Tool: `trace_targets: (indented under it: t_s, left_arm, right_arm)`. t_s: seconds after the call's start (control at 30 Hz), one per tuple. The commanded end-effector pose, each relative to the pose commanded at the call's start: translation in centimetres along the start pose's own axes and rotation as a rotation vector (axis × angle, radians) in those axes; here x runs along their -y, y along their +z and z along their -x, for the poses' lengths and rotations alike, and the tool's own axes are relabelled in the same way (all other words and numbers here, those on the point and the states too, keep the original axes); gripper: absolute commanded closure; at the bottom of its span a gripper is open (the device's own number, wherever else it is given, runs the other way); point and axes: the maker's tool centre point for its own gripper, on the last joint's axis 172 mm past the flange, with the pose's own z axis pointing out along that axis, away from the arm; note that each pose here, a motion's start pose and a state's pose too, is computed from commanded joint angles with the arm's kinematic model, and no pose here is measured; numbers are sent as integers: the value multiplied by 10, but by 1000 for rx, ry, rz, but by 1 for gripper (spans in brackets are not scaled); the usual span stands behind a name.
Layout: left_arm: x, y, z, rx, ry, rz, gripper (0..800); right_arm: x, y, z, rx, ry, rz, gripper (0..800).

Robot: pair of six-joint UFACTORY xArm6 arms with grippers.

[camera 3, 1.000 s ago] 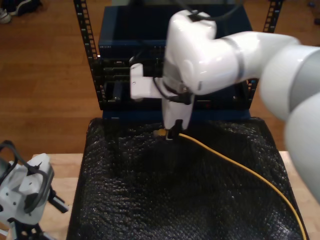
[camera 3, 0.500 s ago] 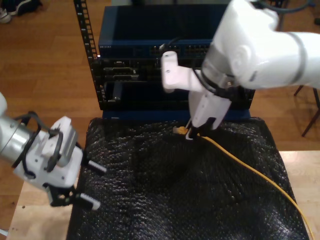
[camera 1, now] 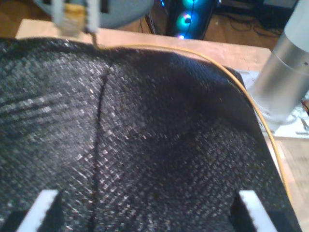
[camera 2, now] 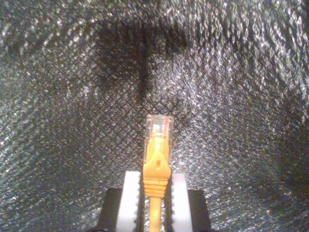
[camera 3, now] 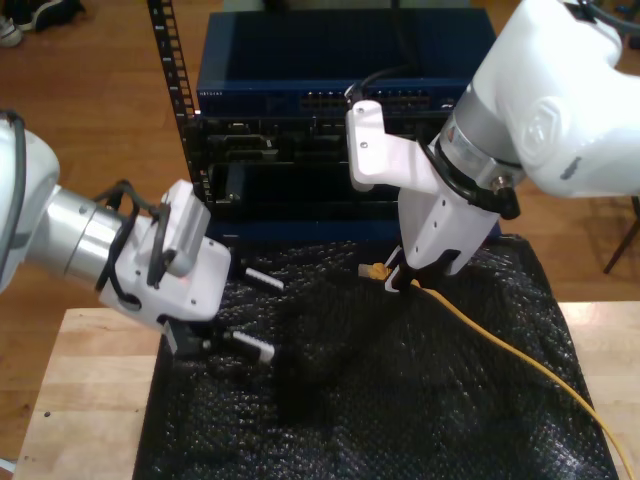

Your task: Grab the cable and plug it in

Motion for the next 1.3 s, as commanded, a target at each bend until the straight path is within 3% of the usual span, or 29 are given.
trace_targets:
  t_s: [0.17,0.47,0.8,1.3]
  left_arm:
    - [8,1,-25,-58,20,-18,1]
    - [0,14,-58,-104,61,34,7]
    - [-6,22,-67,-121,34,60,9]
    - [-1,20,-73,-138,45,43,146]
  right_arm:
    - [12,-3,-9,-32,9,-32,794]
    - [12,-9,-16,-60,15,-27,794]
    - [12,-12,-18,-68,19,-20,794]
    - [12,-17,-29,-103,23,-21,796]
